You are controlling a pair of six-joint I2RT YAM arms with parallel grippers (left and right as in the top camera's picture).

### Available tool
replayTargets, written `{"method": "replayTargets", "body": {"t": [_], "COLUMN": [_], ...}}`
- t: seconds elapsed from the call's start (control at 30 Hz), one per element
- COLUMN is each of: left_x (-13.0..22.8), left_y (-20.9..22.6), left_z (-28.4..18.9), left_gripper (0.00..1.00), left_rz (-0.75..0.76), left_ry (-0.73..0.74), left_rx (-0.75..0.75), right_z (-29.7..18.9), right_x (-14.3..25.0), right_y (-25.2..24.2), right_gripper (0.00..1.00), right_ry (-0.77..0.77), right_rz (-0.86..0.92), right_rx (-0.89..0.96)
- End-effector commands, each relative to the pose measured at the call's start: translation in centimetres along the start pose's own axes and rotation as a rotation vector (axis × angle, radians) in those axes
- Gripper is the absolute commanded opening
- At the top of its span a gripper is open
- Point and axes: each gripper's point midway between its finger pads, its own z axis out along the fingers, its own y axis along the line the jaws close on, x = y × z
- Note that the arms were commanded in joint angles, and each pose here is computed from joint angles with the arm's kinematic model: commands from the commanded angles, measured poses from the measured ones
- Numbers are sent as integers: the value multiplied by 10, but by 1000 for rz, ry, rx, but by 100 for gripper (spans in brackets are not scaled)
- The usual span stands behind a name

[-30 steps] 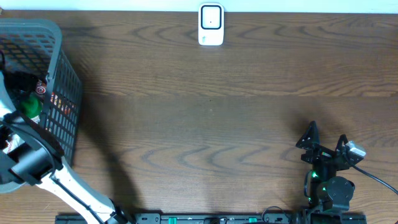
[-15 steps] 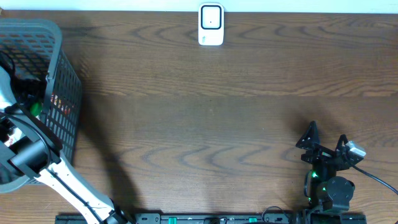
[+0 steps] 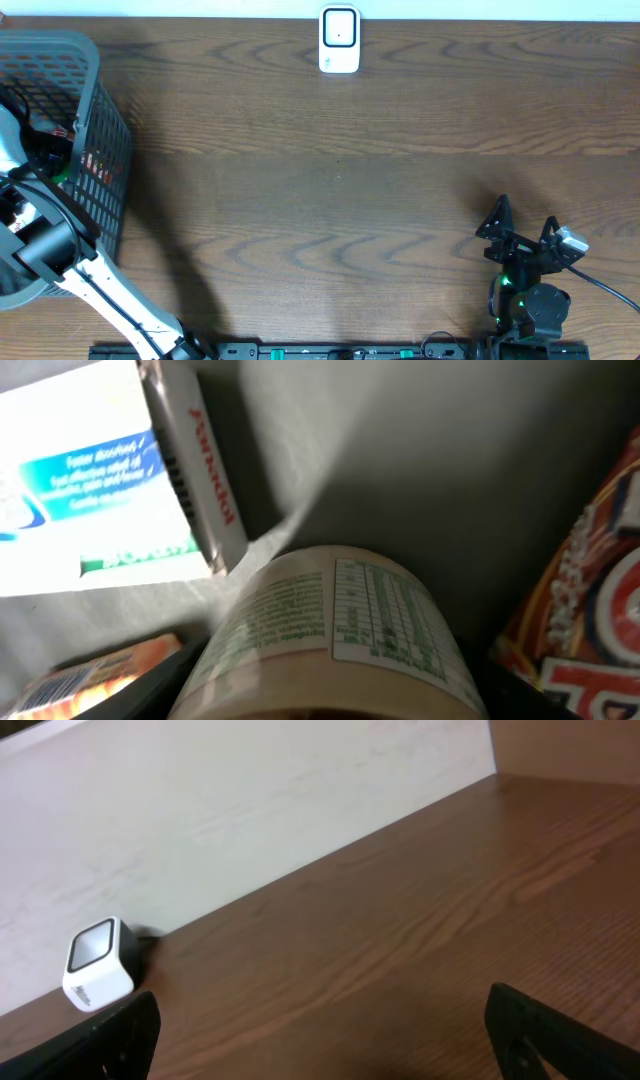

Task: Scan the item barcode
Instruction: 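Lift the jar out and carry it toward the white scanner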

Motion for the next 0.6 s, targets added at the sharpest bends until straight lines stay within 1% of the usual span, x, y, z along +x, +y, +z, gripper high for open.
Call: {"method": "replayTargets", "body": {"t": [0.0, 0.07, 0.2, 0.37, 0.43, 0.57], "left_x": [-2, -5, -12, -7, 3, 35], "left_y": [1, 1, 1, 10, 12, 7], "left_z": [-8, -22, -81, -163, -198, -267], "left_gripper": [60, 61, 61, 61, 61, 61], "left_rz": [16, 16, 27, 18, 20, 31], "left_ry": [-4, -25, -119, -256, -293, -323], "left_rx": [-1, 16, 100, 224, 315, 560], "right_z": [0, 0, 0, 0, 0, 0], "right_x": [0, 0, 0, 0, 0, 0], "right_y": [0, 0, 0, 0, 0, 0], "right_gripper": [99, 99, 99, 99, 99, 99], "right_ry": [-4, -4, -4, -4, -4, -4], "right_rz": [9, 9, 9, 9, 9, 9], "right_rx": [0, 0, 0, 0, 0, 0]}}
